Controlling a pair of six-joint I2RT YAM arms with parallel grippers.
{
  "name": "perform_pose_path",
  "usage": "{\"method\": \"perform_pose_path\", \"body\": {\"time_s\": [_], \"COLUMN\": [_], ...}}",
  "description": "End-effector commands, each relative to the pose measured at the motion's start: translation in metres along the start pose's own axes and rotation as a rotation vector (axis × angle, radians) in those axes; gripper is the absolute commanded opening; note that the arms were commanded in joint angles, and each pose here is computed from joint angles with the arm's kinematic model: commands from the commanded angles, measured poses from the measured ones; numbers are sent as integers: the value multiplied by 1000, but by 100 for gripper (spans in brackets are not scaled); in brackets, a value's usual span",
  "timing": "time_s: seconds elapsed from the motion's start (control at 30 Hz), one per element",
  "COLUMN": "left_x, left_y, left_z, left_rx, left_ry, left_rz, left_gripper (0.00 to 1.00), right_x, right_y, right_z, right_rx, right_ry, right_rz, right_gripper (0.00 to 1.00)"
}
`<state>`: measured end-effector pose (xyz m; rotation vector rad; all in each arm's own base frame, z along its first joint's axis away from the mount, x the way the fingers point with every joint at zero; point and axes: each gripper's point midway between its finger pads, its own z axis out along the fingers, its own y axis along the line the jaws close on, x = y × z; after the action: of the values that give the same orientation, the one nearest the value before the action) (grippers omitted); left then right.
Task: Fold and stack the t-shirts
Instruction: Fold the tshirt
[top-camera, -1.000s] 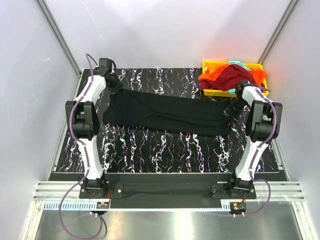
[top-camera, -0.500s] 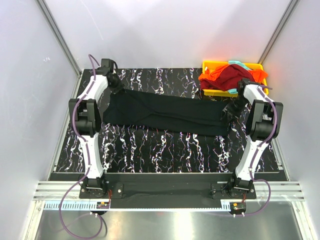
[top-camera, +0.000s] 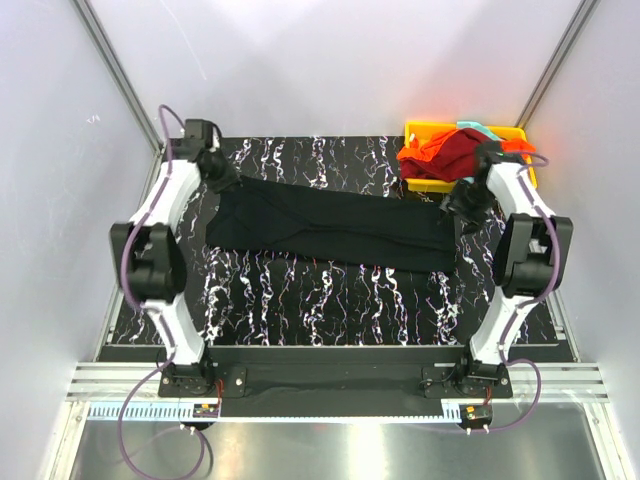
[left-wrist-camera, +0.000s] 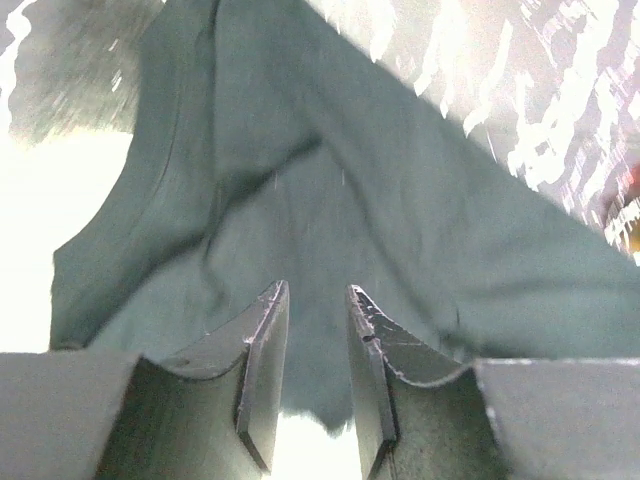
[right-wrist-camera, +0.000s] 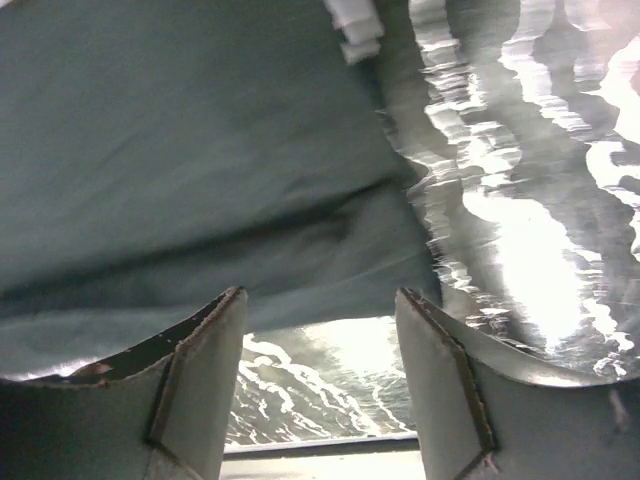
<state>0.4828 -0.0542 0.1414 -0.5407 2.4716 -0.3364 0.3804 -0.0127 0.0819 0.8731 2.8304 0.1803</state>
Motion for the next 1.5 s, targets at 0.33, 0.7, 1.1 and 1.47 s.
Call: {"method": "perform_pose_path", "body": {"time_s": [0.33,0.7,1.1,1.47], "left_x": [82,100,97,82], "left_y": [-2,-15,-26,-40], "left_z": [-73,-63,-47,-34], "left_rx": [223,319,352,390], "left_ry": [44,113,153,161], "left_rz": [51,-34,-78,-103], "left_gripper": [33,33,31,29], "right_x": [134,190,185,188], "right_y": [233,292,326,336], "right_z": [-20,30,55,65], "right_rx": [-387,-438,-479,-518], "right_ry": [-62,-41,-45,-47], "right_rz": [-477,-545,-480,-412], "right_gripper": [69,50,11,6]}}
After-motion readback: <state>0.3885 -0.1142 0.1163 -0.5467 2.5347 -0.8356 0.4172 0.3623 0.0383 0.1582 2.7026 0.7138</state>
